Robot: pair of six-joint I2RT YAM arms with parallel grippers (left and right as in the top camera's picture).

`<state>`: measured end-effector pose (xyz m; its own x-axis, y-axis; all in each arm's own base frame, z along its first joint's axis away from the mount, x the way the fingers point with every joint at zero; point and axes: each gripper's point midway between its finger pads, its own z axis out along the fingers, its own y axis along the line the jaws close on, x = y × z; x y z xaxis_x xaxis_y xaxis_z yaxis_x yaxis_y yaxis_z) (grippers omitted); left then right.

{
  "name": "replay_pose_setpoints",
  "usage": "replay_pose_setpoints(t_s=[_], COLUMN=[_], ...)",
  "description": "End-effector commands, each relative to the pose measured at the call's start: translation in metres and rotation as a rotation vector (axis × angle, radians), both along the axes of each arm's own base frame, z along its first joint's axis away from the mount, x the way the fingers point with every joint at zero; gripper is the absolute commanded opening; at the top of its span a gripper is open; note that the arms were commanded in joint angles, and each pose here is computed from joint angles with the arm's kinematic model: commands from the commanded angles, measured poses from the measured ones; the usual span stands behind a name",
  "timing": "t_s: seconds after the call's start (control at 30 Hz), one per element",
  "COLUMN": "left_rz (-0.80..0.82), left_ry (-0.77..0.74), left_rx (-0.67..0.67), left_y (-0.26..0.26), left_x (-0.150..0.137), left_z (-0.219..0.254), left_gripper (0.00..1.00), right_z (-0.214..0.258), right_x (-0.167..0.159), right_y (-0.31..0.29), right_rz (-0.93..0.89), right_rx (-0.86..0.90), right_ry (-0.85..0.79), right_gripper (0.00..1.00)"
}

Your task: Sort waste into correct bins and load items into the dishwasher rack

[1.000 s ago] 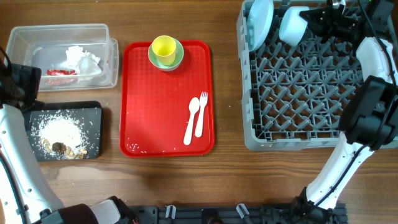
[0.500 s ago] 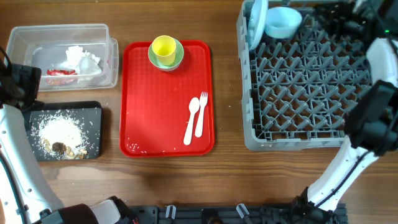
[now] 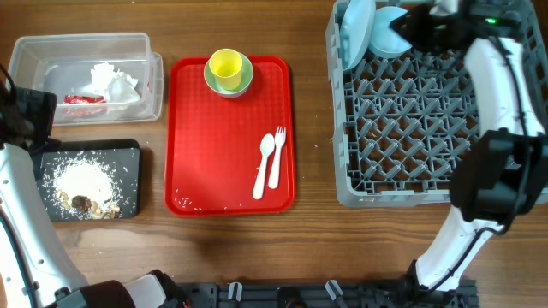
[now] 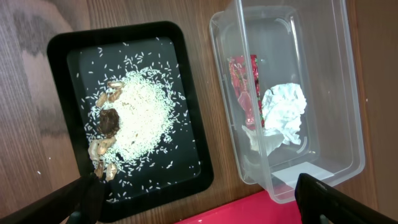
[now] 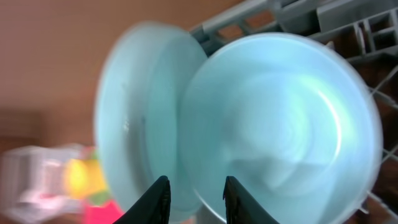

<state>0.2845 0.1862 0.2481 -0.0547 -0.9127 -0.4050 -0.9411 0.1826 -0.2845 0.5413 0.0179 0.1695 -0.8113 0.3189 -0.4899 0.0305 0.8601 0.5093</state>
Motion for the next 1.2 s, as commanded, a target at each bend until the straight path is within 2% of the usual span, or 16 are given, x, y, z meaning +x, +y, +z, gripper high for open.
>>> replay_pose_setpoints(t_s=[0.0, 0.07, 0.13, 0.23, 0.37, 0.6, 0.7, 0.73, 0.77, 0.83, 1.07, 1.17], left_rz=[0.018, 0.018, 0.018, 0.018, 0.018, 0.018, 0.019, 0.019, 0.018, 0.019, 0.019, 0.019], left_ry=[0.001, 0.001, 0.001, 0.001, 0.001, 0.001, 0.001, 0.001, 0.001, 0.001, 0.001, 0.001], left_rx=[-0.001, -0.001, -0.001, -0.001, -0.001, -0.001, -0.001, -0.001, -0.001, -0.001, -0.001, -0.001], left_y=[0.002, 0.002, 0.002, 0.002, 0.002, 0.002, 0.002, 0.002, 0.002, 0.002, 0.002, 0.002], left_x=[-0.001, -0.001, -0.001, -0.001, -0.001, -0.001, -0.001, -0.001, -0.001, -0.001, -0.001, -0.001], left_z=[-0.001, -0.001, -0.001, -0.001, -0.001, -0.001, -0.001, -0.001, -0.001, -0.001, -0.001, -0.001], left_gripper=[1.00, 1.00, 1.00, 1.00, 1.00, 1.00, 1.00, 1.00, 1.00, 1.00, 1.00, 1.00], right_z=[-0.016, -0.018, -0.020, -0.026, -0.031, -0.020, -0.008, -0.002, 0.003, 0.003, -0.018, -0.033], right_x=[0.001, 0.000, -0.003, -0.012, -0.021, -0.032, -0.038, -0.040, -0.041, -0.041, -0.035, -0.033], right_y=[-0.028, -0.030, -0.032, -0.032, -0.020, -0.001, 0.015, 0.021, 0.021, 0.020, 0.024, 0.019], right_rz=[0.068, 0.128, 0.198, 0.304, 0.405, 0.459, 0.543, 0.575, 0.576, 0.602, 0.832, 0.857], right_rx=[-0.476, -0.599, -0.699, -0.752, -0.722, -0.627, -0.574, -0.562, -0.562, -0.587, -0.695, -0.722], right_ry=[-0.030, -0.033, -0.031, -0.006, -0.007, -0.035, -0.091, -0.119, -0.132, -0.142, -0.222, -0.196], right_gripper=[0.34, 0.38, 0.45, 0.48, 0.48, 0.50, 0.51, 0.55, 0.65, 0.75, 0.76, 0.76])
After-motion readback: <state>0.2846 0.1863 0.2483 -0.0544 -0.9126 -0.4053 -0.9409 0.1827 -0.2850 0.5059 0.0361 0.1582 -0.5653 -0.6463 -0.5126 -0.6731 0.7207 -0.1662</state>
